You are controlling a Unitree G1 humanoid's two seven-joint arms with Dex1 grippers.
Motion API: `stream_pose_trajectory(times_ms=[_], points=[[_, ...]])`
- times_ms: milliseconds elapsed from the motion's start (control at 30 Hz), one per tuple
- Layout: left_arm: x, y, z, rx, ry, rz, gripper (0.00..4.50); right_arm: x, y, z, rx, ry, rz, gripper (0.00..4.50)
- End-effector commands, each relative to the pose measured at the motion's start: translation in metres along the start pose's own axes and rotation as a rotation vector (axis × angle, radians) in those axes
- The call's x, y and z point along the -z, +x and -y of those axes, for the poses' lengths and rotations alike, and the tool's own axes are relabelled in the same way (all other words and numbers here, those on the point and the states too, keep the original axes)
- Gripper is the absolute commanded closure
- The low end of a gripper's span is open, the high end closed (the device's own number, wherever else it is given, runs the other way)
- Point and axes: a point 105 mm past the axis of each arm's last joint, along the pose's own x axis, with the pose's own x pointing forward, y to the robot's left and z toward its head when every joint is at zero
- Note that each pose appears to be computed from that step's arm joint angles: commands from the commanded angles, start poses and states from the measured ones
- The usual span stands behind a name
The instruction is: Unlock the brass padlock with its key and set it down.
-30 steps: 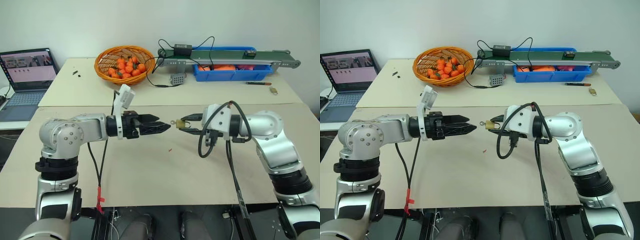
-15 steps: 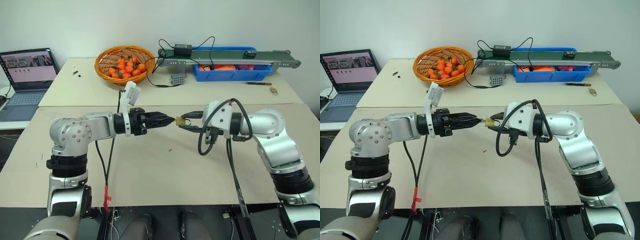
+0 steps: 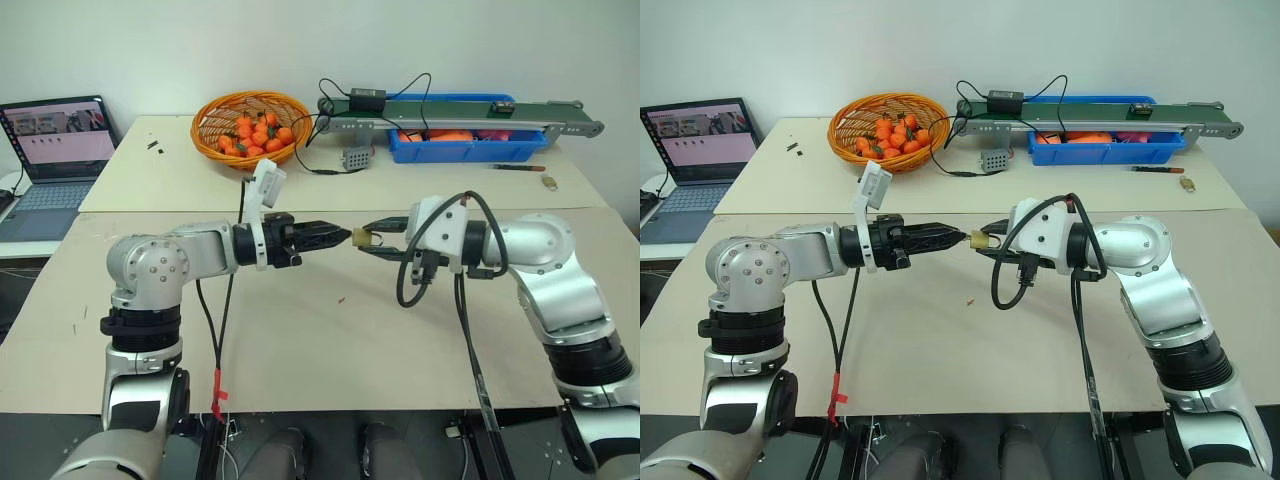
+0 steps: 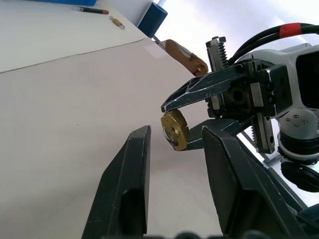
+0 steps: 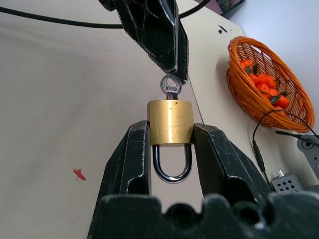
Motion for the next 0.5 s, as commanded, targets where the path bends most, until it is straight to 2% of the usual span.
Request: stream_pose_trajectory(times_ms=[33,500], points=[[-0.0114,0.0012,0.0064,0.017,0.042,0.034,2.81,-0.0147,-0.0089,0.0141,0.067,-0.084,0.014,3.62],[-0.0202,0.0032,0.0093,0.023,0.045,0.062,2.81,-0.0139,-0.0068,0.0200,0.103,-0.147,0.008,3.62]])
